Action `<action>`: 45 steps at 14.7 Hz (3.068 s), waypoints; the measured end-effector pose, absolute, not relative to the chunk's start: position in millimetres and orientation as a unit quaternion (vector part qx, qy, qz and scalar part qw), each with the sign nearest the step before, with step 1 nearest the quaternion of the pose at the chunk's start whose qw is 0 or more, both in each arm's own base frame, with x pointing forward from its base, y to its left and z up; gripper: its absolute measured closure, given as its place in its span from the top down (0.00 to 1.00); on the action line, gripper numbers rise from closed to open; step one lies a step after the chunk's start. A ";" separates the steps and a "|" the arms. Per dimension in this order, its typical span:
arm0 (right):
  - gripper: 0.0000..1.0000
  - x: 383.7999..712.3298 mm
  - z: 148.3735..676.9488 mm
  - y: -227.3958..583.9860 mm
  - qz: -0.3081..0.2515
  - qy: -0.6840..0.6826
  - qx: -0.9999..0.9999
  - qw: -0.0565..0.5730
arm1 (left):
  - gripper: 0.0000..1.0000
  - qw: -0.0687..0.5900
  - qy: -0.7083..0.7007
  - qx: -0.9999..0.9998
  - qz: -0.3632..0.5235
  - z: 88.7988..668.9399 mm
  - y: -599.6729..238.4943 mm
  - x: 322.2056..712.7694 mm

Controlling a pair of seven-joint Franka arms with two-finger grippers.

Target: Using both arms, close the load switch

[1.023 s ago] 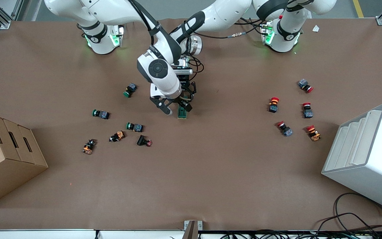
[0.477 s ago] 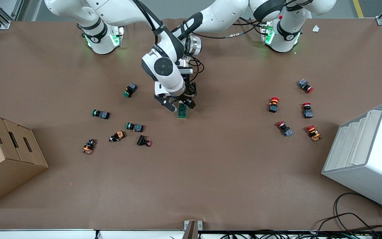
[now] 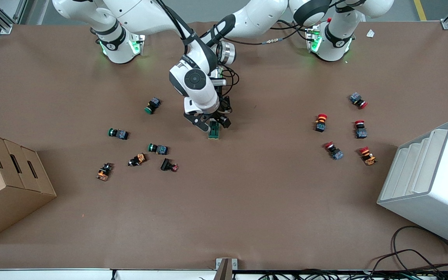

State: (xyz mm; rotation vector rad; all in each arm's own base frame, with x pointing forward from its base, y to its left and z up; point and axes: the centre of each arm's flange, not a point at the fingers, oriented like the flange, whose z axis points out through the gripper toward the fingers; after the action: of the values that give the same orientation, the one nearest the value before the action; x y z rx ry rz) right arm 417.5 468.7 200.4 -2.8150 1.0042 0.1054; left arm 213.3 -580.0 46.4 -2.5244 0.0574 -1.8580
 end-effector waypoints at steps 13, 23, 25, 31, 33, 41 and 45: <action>1.00 461.7 237.7 470.4 0.044 0.394 -0.915 0.069 | 1.00 0.002 0.017 -0.802 -0.597 44.4 -579.9 213.0; 1.00 482.8 243.7 468.7 0.036 0.404 -0.910 0.082 | 1.00 0.002 0.017 -0.802 -0.597 44.4 -580.0 213.1; 1.00 490.1 240.6 468.4 0.035 0.407 -0.909 0.083 | 1.00 0.002 0.017 -0.802 -0.597 44.4 -580.0 213.1; 1.00 506.8 221.9 473.8 0.035 0.413 -0.906 0.086 | 1.00 0.002 0.017 -0.802 -0.597 44.4 -580.0 213.1; 1.00 510.9 214.2 474.5 0.036 0.415 -0.905 0.085 | 1.00 0.002 0.017 -0.802 -0.597 44.3 -580.0 213.1; 1.00 552.2 198.7 451.0 0.003 0.417 -0.905 0.084 | 1.00 0.002 0.017 -0.802 -0.597 44.4 -580.2 213.2; 1.00 608.8 221.8 382.2 -0.011 0.381 -0.921 0.076 | 1.00 0.002 0.016 -0.802 -0.597 44.6 -580.8 213.8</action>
State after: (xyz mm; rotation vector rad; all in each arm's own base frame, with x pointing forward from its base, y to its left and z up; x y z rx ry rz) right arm 608.8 382.2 221.8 -2.7623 1.1436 -0.0337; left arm 213.8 -580.8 44.6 -2.5165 0.0494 -1.8747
